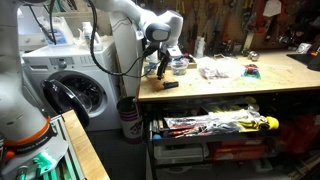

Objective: Put the white can on the wooden boar, then put the batteries in the can

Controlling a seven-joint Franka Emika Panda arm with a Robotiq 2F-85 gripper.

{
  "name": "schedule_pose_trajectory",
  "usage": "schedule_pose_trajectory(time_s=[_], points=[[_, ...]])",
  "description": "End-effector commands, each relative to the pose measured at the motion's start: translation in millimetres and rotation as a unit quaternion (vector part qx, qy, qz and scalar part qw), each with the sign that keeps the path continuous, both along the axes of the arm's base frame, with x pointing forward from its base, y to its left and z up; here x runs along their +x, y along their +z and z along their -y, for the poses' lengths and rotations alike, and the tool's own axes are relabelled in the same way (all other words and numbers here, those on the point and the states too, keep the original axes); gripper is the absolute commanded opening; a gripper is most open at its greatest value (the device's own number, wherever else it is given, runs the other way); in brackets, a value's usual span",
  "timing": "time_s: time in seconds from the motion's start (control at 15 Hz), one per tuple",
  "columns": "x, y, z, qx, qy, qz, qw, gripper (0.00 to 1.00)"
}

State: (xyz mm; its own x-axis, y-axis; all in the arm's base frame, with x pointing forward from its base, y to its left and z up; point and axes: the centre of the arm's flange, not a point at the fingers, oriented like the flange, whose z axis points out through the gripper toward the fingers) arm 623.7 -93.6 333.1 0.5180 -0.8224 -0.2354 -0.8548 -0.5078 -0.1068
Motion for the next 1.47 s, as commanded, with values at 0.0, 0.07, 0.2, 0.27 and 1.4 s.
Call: schedule_pose_trajectory(time_s=[0.0, 0.07, 0.2, 0.27, 1.4], points=[[-5.2, -1.3, -4.6, 0.002, -0.013, 0.011, 0.9998, 0.7], [-3.9, -1.2, -5.4, 0.003, -0.013, 0.013, 0.9998, 0.66], [-1.7, -1.7, -7.2, 0.001, -0.012, 0.015, 0.9998, 0.55], [-1.2, -1.8, -7.9, 0.0, -0.012, 0.015, 0.9998, 0.55], [6.1, -8.1, -12.2, -0.005, -0.004, 0.012, 0.9999, 0.27]])
